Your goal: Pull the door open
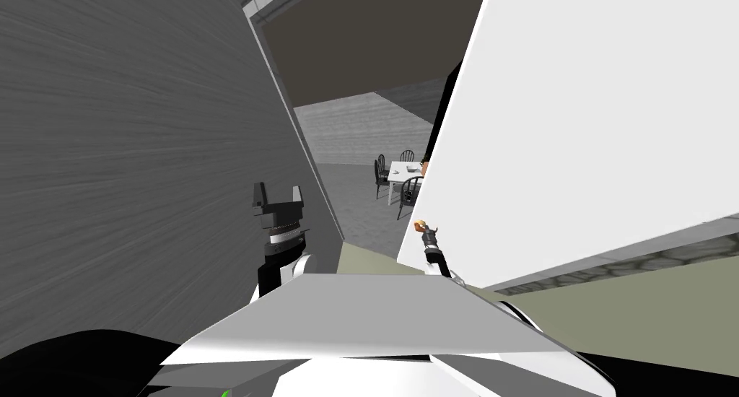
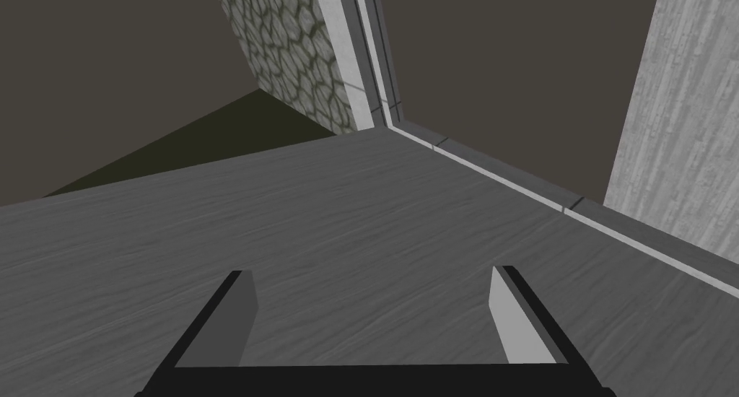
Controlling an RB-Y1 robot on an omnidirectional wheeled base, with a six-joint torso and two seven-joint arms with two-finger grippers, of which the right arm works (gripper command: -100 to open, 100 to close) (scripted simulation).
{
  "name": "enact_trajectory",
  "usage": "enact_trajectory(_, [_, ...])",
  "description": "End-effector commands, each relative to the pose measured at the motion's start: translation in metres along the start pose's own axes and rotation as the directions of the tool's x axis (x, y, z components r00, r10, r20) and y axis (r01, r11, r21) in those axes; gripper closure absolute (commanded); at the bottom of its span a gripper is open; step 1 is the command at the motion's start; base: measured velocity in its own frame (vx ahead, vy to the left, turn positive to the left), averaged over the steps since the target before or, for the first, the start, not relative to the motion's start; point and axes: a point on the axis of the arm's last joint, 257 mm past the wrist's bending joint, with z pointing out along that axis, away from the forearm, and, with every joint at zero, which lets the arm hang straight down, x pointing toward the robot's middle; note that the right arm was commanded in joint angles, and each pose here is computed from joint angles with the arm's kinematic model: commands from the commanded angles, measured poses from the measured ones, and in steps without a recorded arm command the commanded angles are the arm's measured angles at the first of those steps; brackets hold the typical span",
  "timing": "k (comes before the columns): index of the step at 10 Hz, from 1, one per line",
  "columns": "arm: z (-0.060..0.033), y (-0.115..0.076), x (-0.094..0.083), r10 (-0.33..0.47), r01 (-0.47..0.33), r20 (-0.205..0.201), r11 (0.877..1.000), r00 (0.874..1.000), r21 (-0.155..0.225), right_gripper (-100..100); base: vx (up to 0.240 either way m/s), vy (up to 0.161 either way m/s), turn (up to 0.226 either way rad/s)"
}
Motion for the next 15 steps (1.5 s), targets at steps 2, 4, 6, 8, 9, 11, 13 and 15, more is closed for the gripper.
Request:
enact_trajectory(2, [-0.0041,-0.002,-0.002,0.001,-0.001,-0.020,1.000,1.000,0.002,100,-0.186,-0.034,0.139])
enact_trajectory(4, [-0.0073,-0.001,-0.006,0.000,0.000,-0.042,1.000,0.999,0.000,100,-0.196,0.002,0.109])
enact_trajectory(6, [-0.0110,0.000,-0.009,0.000,0.000,-0.067,1.000,0.998,-0.001,100,-0.215,-0.004,0.125])
enact_trajectory(8, [-0.0149,0.000,-0.013,0.000,0.000,-0.091,1.000,0.996,0.000,100,-0.209,-0.030,0.132])
enact_trajectory(9, [-0.0158,0.000,-0.014,0.000,0.000,-0.097,1.000,0.995,0.001,100,-0.220,-0.058,0.126])
enact_trajectory(11, [-0.0181,-0.002,-0.007,-0.002,0.002,-0.121,1.000,0.993,0.005,100,-0.104,0.003,-0.004])
enact_trajectory(13, [-0.0201,-0.001,0.001,-0.003,0.003,-0.158,1.000,0.987,0.001,100,-0.187,0.028,-0.058])
enact_trajectory(15, [-0.0222,0.000,0.007,-0.004,0.004,-0.188,1.000,0.982,-0.002,100,-0.123,0.001,-0.030])
